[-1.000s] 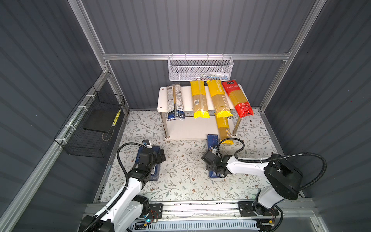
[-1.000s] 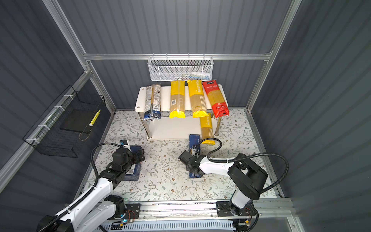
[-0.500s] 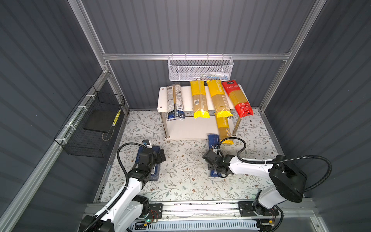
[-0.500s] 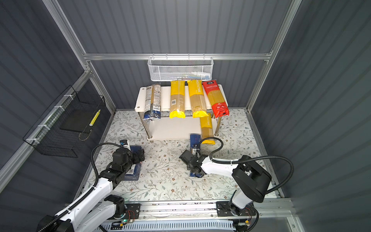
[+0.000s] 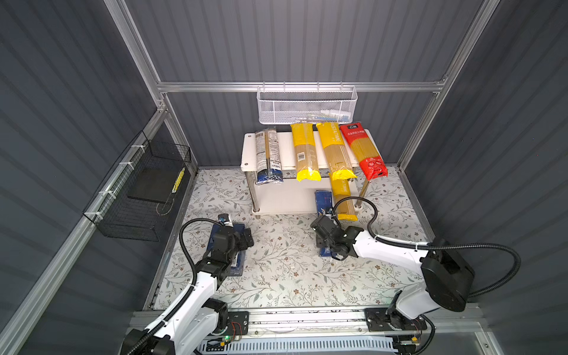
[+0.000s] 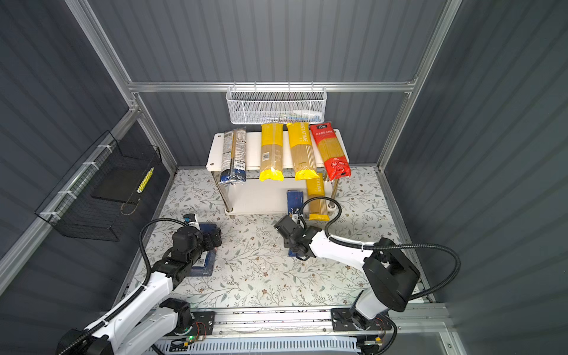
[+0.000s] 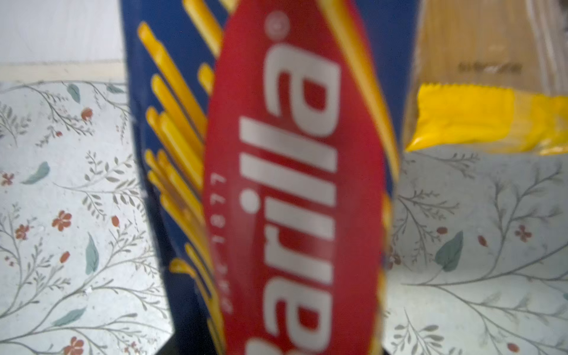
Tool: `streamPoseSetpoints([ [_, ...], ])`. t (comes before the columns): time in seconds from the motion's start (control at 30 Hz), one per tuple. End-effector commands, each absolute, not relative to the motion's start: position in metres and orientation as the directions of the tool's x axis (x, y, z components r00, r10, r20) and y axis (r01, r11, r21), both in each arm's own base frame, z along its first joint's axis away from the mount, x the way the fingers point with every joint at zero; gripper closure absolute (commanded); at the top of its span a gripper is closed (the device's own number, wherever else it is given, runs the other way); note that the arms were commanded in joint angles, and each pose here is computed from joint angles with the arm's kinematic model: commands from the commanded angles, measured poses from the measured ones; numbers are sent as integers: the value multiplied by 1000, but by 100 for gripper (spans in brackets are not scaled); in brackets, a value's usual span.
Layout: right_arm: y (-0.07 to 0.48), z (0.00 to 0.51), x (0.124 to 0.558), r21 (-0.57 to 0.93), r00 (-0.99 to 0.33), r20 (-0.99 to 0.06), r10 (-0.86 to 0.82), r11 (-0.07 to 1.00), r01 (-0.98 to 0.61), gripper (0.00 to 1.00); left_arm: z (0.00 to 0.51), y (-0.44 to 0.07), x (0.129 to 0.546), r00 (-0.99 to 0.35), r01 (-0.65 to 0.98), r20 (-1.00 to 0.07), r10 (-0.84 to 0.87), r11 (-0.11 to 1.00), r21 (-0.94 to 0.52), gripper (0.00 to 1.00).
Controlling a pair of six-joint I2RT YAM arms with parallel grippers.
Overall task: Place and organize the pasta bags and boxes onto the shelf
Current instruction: 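Stand the spaghetti box against the shelf front beside the yellow bag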
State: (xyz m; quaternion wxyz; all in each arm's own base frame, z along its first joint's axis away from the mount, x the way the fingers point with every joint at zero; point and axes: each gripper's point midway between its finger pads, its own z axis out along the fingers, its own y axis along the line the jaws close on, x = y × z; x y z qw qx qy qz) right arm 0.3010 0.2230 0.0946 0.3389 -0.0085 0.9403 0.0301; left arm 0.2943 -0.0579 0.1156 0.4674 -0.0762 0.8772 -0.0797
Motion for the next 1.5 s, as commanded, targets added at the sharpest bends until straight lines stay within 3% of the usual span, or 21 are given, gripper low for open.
streamPoseSetpoints([
  [0.0, 228, 145, 335, 85, -666, -745, 40, 996, -35, 51, 122, -61, 296, -539, -36, -820, -194, 978, -207, 1],
  [0.3, 224, 165, 382, 70, -643, -766, 24, 996, -46, 51, 122, -62, 297, -543, -32, -817, -192, 977, -209, 1],
  [0.87, 223, 156, 446, 84, -655, -754, 56, 996, -12, 50, 123, -65, 296, -544, -16, -816, -195, 975, -222, 1],
  [1.27, 215, 143, 444, 123, -675, -729, 111, 992, 31, 42, 121, -64, 297, -544, -22, -817, -192, 976, -214, 1],
  [1.47, 210, 142, 432, 122, -688, -718, 108, 992, 28, 33, 121, -63, 296, -543, -25, -817, -193, 977, -214, 1],
])
